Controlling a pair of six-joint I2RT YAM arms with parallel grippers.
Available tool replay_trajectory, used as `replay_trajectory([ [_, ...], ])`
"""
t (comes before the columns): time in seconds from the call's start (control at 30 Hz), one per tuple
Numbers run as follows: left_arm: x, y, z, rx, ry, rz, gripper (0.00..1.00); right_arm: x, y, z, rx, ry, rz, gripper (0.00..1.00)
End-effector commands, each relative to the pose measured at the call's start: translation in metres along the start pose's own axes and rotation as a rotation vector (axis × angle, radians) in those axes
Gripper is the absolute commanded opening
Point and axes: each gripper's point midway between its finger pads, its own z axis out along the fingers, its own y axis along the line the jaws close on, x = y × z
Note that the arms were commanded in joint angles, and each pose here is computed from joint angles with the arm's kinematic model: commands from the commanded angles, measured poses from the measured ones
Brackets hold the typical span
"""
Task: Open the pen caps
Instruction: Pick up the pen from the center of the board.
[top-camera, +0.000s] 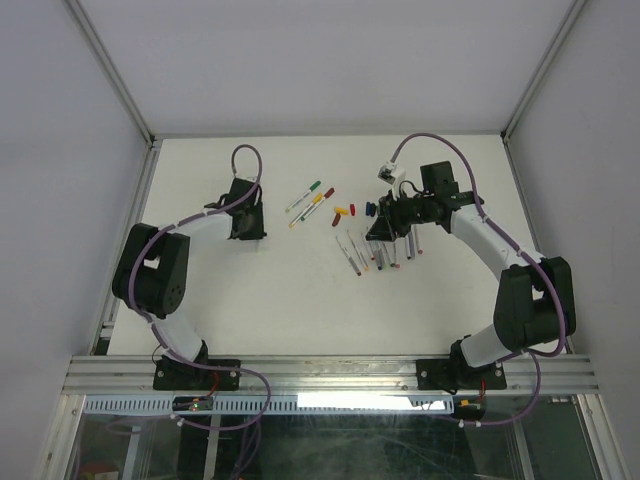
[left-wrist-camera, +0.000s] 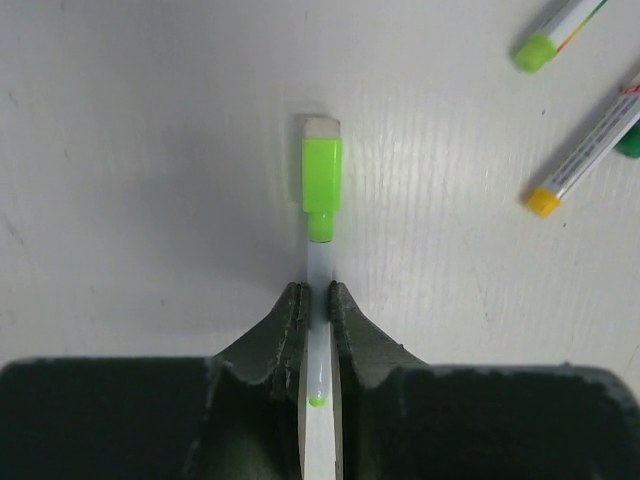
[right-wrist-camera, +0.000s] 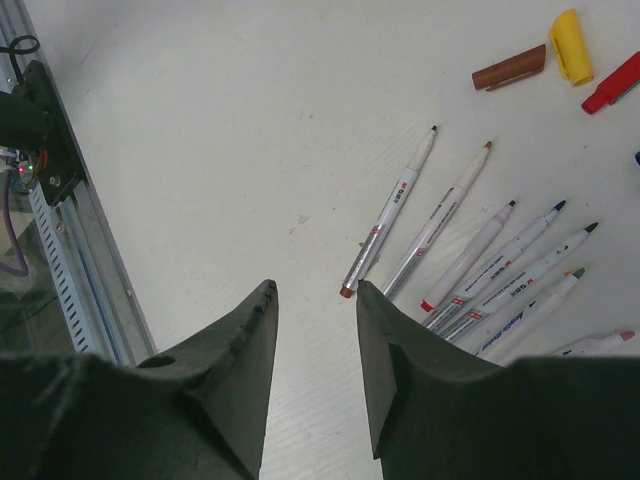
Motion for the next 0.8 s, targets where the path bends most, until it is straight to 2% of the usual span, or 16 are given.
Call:
replay_trajectory([
  [0.0,0.029,0.008,-0.013,-0.013,0.062,-0.057,0.07,-0.019,0.006,-0.008,-0.012,-0.049,-0.049,0.40],
  [0.17,0.029,0.009,-0.004,-0.025,0.076,-0.047,0.14,-0.018,0.004,-0.007,-0.007,-0.044,-0.043,0.40],
  [0.37,0.022,0.007,0.009,-0.034,0.093,-0.025,0.28,-0.017,0.003,-0.006,-0.004,-0.041,-0.041,0.40],
  [0.43,0.020,0.007,0.012,-0.040,0.101,-0.019,0.29,-0.018,0.003,-0.006,-0.006,-0.042,-0.043,0.40],
  [0.47,0.019,0.007,0.013,-0.039,0.103,-0.017,0.28,-0.018,0.003,-0.006,-0.006,-0.043,-0.044,0.40],
  [0.77,0.014,0.002,0.002,-0.018,0.084,-0.029,0.01,-0.019,0.016,-0.007,-0.073,-0.059,-0.046,0.43],
])
